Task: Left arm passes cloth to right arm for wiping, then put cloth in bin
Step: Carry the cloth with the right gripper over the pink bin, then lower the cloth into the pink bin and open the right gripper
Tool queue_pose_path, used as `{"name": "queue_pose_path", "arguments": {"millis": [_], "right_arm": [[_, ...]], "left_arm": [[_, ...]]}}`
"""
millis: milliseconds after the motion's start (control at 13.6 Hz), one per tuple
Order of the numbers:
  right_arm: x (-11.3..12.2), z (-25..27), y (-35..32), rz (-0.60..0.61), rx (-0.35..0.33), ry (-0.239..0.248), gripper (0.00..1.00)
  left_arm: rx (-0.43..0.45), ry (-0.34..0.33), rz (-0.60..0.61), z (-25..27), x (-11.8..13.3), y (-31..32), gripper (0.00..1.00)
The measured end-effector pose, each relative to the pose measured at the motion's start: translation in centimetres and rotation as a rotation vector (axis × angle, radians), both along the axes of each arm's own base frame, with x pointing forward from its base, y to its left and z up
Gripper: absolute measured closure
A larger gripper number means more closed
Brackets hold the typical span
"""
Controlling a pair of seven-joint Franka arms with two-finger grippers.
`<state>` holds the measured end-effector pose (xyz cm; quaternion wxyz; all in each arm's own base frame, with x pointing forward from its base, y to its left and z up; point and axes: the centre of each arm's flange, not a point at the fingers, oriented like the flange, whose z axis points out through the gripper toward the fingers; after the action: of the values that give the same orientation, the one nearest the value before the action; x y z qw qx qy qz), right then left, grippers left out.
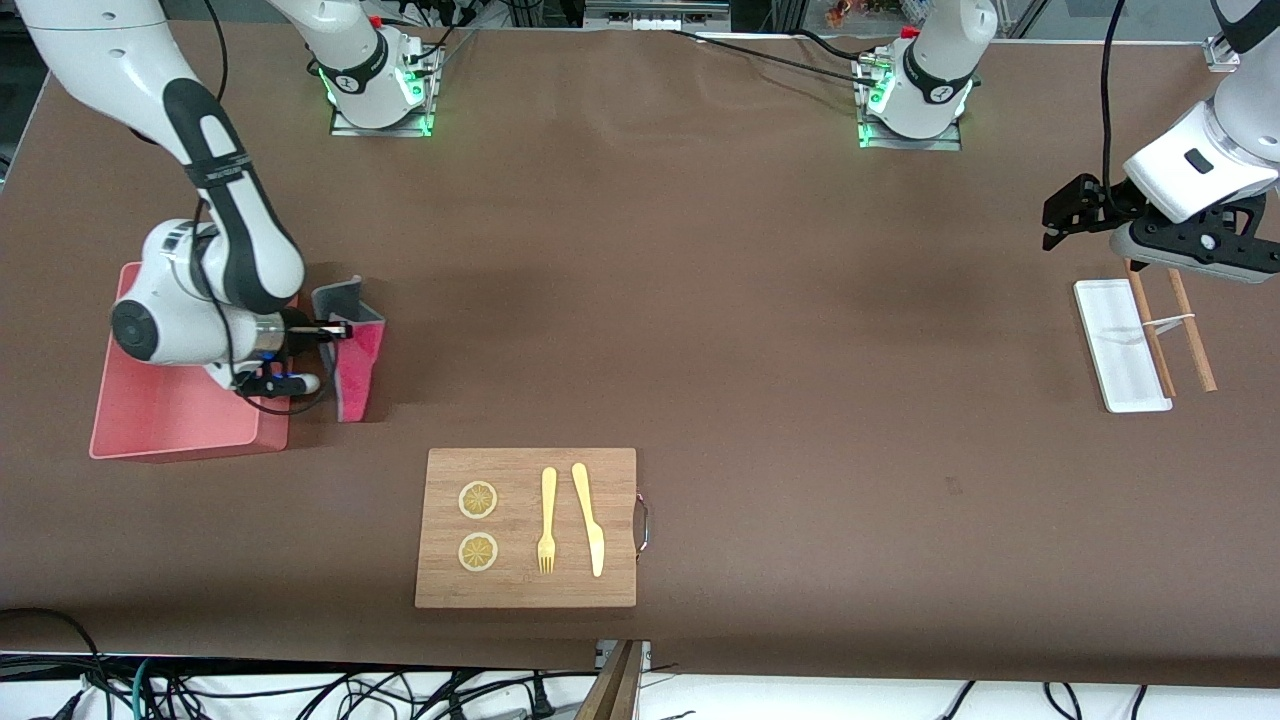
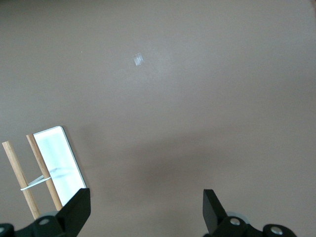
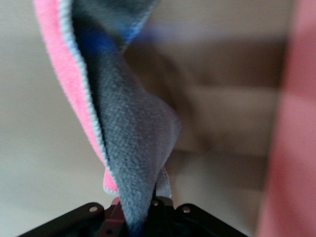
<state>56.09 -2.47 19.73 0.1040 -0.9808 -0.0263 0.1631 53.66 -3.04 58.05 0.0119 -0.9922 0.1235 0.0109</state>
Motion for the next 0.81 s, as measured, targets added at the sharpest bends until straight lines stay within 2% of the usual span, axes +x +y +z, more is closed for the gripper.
{"name": "queue_pose_path", "arguments": {"millis": [220,440,586,806], "right_arm": [[1.0,2.5,-2.0,0.042,0.012,-0.035,0.97],[3.2,8.0,-1.8,0.084,0.008,-0.057,0.97],[4.5,11.5,-2.0,0.120,-0.015,-0.060,0.97],[5.1,15.6,-2.6,0.172,-0.081,-0.072,0.97]], "left_arm": [[0.000,0.000,0.000,0.0,0.0,0.0,0.00],[0.000,0.000,0.000,0.0,0.0,0.0,0.00],[0.000,0.000,0.000,0.0,0.0,0.0,0.00],[0.000,0.000,0.000,0.0,0.0,0.0,0.00]]}}
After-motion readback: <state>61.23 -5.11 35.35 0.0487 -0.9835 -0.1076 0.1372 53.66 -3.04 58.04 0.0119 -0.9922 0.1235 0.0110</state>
